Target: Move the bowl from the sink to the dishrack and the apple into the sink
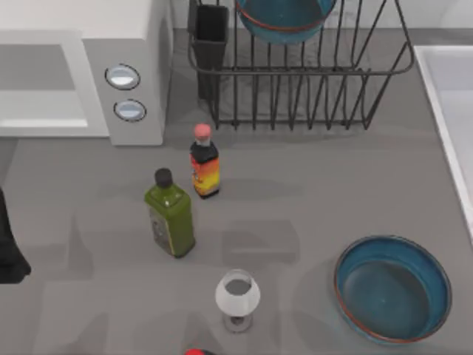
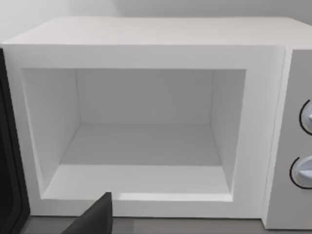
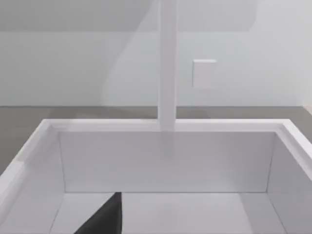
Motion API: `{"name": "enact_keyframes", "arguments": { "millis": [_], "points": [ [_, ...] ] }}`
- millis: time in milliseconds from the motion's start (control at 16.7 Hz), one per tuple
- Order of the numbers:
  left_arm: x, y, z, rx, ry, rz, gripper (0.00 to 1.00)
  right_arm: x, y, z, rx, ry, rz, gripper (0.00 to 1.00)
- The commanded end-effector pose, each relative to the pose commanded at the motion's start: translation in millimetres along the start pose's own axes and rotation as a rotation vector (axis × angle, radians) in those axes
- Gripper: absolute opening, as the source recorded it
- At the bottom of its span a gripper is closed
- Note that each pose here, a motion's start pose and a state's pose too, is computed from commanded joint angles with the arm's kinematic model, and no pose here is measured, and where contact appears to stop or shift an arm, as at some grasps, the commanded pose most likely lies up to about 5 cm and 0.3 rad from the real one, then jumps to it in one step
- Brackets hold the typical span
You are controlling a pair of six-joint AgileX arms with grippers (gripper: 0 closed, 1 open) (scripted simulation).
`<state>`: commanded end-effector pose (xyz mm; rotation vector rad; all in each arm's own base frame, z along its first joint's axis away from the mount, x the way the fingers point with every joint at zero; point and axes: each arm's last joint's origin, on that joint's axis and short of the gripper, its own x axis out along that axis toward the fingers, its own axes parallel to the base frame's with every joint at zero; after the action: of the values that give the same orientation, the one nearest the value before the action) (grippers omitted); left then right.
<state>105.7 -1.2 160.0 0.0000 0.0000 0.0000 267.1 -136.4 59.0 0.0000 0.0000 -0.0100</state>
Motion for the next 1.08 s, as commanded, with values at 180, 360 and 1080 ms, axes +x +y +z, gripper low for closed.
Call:
{"name": "enact_keyframes", "arguments": {
  "millis": [180, 360, 1080],
  "points": [
    [0.0, 0.0, 0.0, 0.0, 0.0, 0.0, 1.0, 0.0, 0.0, 0.0, 0.0, 0.0, 0.0, 1.0],
    [0.0, 0.0, 0.0, 0.0, 0.0, 0.0, 1.0, 0.4, 0.4, 1.7, -0.001, -0.001, 0.0, 1.0],
    [0.0, 0.0, 0.0, 0.0, 0.0, 0.0, 1.0, -22.3, 49.8, 100.3, -0.014, -0.012, -0.022, 1.0]
  ]
}}
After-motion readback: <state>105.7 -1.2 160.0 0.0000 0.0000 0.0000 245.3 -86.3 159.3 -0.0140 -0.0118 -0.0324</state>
